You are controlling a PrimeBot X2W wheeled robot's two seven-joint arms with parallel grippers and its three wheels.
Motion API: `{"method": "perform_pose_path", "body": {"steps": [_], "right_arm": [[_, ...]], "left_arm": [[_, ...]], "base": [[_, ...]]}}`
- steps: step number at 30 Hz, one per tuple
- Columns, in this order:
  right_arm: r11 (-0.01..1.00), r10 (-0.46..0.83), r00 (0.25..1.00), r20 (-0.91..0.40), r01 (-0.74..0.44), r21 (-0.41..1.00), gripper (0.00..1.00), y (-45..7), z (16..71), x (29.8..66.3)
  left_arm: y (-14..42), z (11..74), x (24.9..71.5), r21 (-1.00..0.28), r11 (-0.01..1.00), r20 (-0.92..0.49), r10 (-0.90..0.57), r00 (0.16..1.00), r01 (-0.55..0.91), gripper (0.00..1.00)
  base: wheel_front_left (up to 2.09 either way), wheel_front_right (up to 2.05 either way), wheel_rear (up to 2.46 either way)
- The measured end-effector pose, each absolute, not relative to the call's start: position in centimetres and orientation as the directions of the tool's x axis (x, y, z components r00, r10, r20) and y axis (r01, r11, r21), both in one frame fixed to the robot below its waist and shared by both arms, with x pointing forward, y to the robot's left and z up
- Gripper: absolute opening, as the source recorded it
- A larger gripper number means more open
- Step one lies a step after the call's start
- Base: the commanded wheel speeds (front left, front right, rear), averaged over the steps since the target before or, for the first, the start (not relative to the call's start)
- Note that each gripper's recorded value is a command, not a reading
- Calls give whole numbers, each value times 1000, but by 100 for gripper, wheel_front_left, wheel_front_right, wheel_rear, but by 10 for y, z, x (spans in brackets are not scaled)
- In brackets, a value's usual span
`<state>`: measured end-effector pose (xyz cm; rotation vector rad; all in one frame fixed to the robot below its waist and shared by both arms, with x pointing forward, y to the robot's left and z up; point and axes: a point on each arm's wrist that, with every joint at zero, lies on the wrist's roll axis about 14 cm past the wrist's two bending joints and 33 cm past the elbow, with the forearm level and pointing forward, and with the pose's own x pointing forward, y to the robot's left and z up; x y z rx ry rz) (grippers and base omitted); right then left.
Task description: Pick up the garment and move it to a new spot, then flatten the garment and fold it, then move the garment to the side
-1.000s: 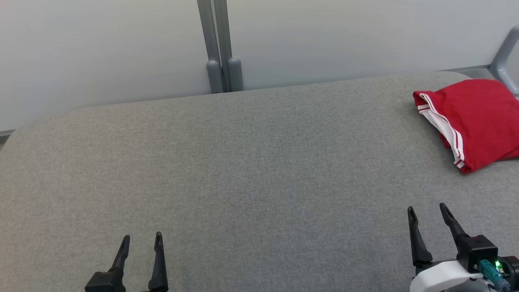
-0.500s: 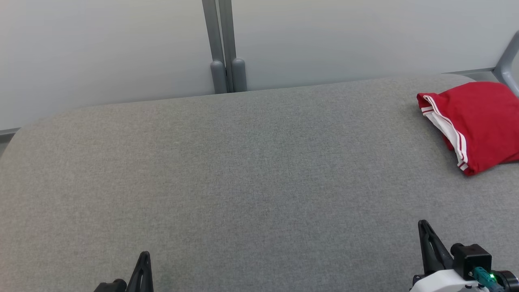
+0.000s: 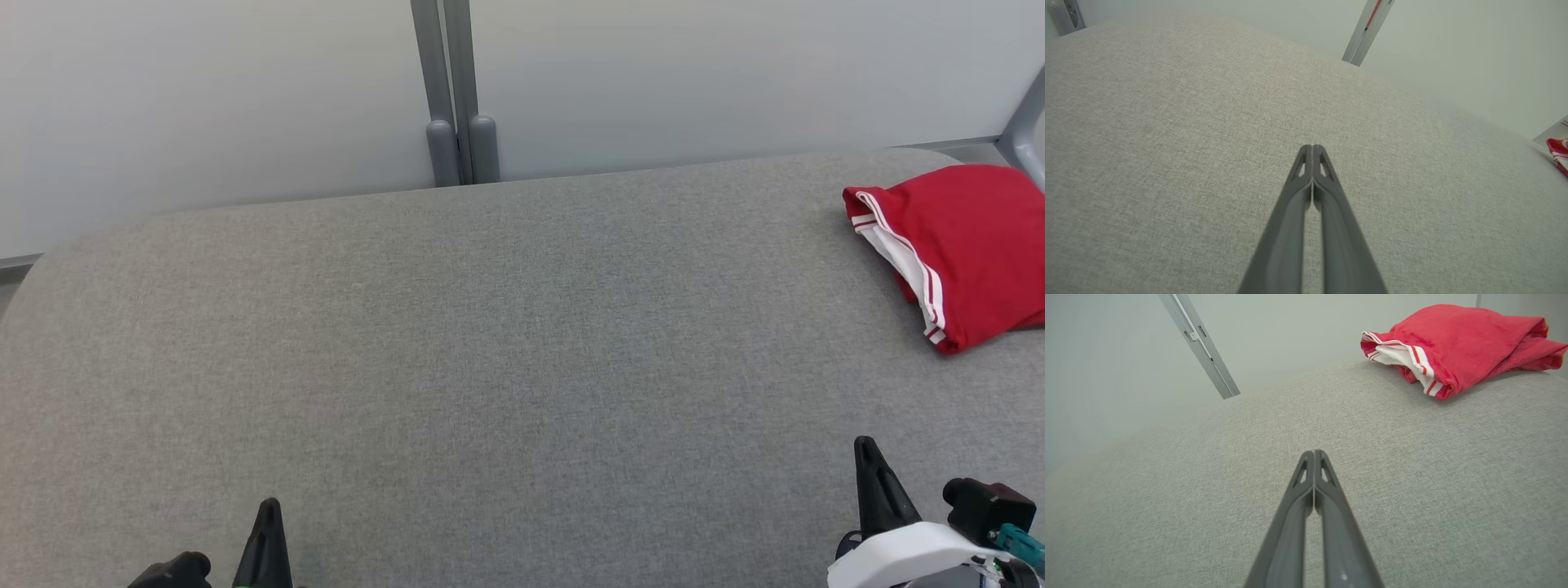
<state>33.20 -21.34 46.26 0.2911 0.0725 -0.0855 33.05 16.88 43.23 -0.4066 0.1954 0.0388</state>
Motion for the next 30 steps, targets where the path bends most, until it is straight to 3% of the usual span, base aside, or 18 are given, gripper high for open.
{"method": "perform_pose_path", "body": {"steps": [30], "right_arm": [[699, -93, 991, -93, 131, 703, 0, -215, 473, 352]], "left_arm": [[182, 451, 354, -747, 647, -185, 19, 983, -153, 0]], "base": [[0, 0, 0]]}}
